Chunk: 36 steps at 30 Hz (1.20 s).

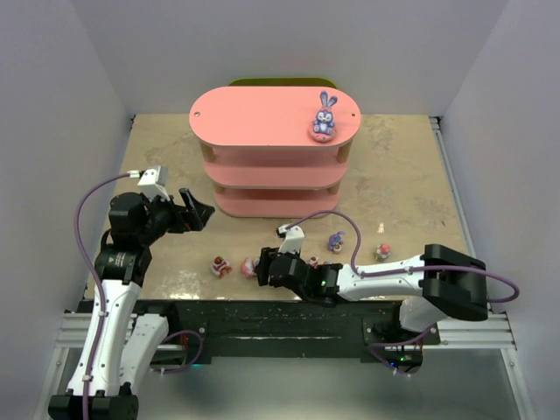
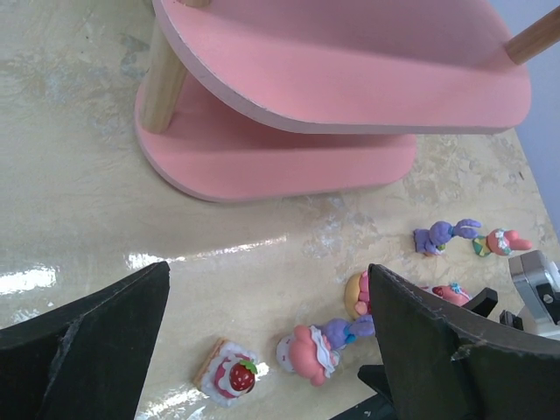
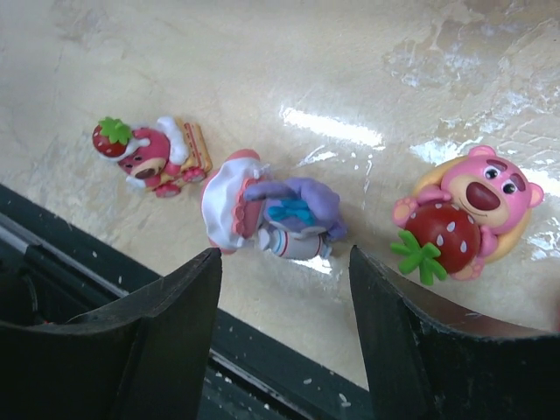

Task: Place and organize the plastic toys onto the shelf

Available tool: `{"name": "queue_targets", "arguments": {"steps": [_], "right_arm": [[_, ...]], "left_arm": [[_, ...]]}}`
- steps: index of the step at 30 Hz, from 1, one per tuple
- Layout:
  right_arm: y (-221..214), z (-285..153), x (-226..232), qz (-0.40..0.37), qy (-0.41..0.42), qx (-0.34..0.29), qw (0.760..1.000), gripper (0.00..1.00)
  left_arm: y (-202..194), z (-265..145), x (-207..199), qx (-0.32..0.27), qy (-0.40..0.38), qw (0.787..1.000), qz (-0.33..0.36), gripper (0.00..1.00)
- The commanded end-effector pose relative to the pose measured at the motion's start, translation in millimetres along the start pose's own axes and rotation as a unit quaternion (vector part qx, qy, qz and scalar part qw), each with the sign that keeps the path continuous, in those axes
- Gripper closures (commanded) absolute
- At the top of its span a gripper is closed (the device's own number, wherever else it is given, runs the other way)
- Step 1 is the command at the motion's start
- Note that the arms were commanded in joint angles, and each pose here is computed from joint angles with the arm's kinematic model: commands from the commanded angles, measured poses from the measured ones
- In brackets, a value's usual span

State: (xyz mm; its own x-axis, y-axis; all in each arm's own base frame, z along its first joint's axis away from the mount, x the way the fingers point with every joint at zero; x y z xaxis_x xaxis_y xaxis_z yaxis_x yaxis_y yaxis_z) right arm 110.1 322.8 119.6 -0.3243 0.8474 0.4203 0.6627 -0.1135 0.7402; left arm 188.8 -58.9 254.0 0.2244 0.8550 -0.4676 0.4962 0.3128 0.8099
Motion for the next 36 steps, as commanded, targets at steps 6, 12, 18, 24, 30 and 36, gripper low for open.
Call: {"name": "queue_targets", "arguments": {"steps": [6, 12, 18, 24, 30, 36], "right_arm": [[15.3, 17.0, 12.5, 0.043, -0.030, -0.070, 0.996, 0.39], [13.8, 23.1, 9.5, 0.025, -0.031, -0.085, 0.996, 0.39], [8.0, 34.5, 10.7, 0.011, -0.042, -0.085, 0.995, 0.41], [5.6, 40.0, 6.5, 0.007, -0.062, -0.089, 0.994, 0.50], [6.7, 39.9, 4.5, 0.001, -0.068, -0.097, 0.993, 0.70], [19.7, 32.2, 10.2, -0.012, -0.064, -0.107, 0.992, 0.98]], "left_arm": [[16.9, -0.9, -6.4, -0.018, -0.008, 0.999, 0.026, 0.00], [16.9, 1.1, -5.5, -0.015, -0.007, 1.000, 0.024, 0.00], [16.9, 1.8, -5.2, -0.012, -0.006, 1.000, 0.025, 0.00], [17.4, 1.1, -5.2, -0.013, -0.004, 1.000, 0.025, 0.00], [17.6, 1.2, -5.4, -0.011, -0.004, 1.000, 0.025, 0.00], [17.8, 1.3, -5.3, -0.011, -0.003, 1.000, 0.024, 0.01]]}}
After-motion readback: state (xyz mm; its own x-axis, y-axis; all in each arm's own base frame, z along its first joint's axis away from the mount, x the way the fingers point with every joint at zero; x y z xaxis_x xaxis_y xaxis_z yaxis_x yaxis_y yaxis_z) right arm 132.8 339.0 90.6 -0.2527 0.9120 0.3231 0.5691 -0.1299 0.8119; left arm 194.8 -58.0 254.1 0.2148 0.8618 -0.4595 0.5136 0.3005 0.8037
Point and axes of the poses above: each gripper's point midway between its finger pads, its own z axis out along the fingers, its own x axis along the line the jaws close on, y = z × x, the point moved 7 cm from there along -z, back along the fingers, and after that the axes turned 1 degree about -z, right-handed, at the moved point
